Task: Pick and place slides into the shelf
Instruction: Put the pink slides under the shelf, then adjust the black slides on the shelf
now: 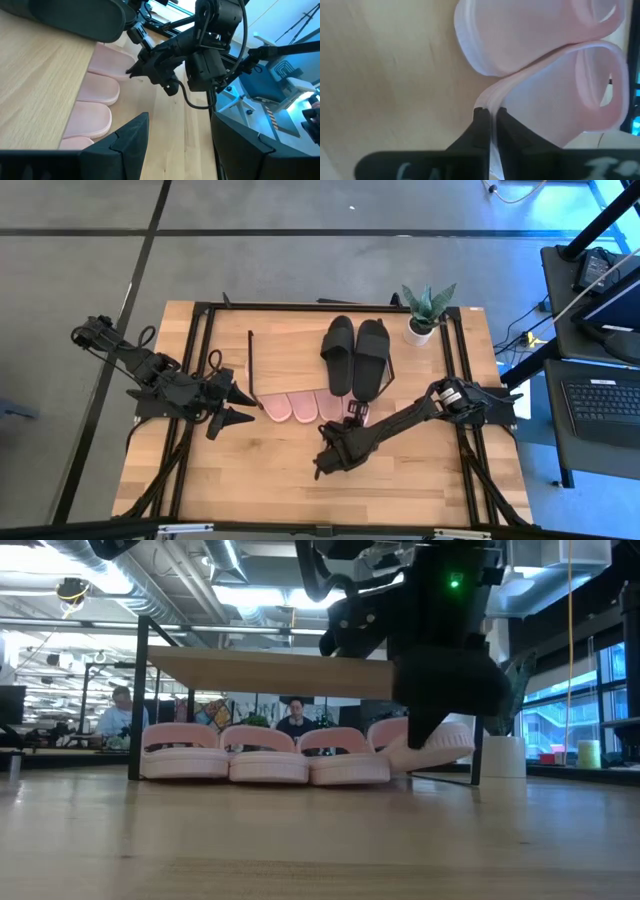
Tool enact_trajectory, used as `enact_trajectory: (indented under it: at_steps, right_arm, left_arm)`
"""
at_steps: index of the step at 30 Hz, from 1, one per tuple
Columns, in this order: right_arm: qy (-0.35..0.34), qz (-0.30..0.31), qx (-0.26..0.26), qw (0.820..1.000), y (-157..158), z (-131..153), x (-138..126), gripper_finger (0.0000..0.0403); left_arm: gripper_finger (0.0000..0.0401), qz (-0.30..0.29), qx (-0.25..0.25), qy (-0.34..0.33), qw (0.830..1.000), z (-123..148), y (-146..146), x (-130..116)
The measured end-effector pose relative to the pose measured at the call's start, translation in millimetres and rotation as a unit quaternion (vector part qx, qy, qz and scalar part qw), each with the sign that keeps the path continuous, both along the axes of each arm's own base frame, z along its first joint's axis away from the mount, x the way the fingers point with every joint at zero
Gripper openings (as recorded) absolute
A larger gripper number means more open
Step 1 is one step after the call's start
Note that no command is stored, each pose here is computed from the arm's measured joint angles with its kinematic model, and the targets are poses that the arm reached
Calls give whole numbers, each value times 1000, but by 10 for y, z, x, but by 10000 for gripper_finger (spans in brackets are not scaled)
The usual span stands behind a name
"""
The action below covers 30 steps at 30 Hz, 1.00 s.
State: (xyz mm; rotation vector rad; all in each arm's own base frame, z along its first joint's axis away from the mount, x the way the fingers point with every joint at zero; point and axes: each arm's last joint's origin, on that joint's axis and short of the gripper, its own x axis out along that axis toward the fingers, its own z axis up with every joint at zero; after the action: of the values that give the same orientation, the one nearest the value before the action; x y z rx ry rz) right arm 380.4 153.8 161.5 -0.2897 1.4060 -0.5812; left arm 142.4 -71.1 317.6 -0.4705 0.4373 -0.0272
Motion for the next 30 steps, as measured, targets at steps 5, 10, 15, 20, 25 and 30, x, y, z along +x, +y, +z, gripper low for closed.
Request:
enact_trajectory:
  at_steps: [5, 10, 15, 20, 25, 30]
  right_arm:
    - [-7, -11, -1, 1000, -25, 0, 11, 39]
    - [-11, -18, 1, 1000, -21, 6, 9, 55]
    - [-16, -24, 2, 1000, -14, 6, 5, 72]
    - [-15, -24, 1, 1000, -11, 6, 3, 109]
    - [-8, -25, 26, 999, 40, 25, -4, 153]
    - [-19, -17, 43, 999, 155, 143, 6, 174]
  left_arm:
    - [205, 0, 0, 0, 1000, 0, 0, 0]
    - [205, 0, 0, 0, 1000, 0, 0, 0]
    - [205, -1, 0, 0, 1000, 0, -1, 0]
    - [205, -1, 0, 0, 1000, 0, -1, 0]
    - [205, -1, 0, 0, 1000, 0, -1, 0]
    - [205, -1, 0, 0, 1000, 0, -1, 0]
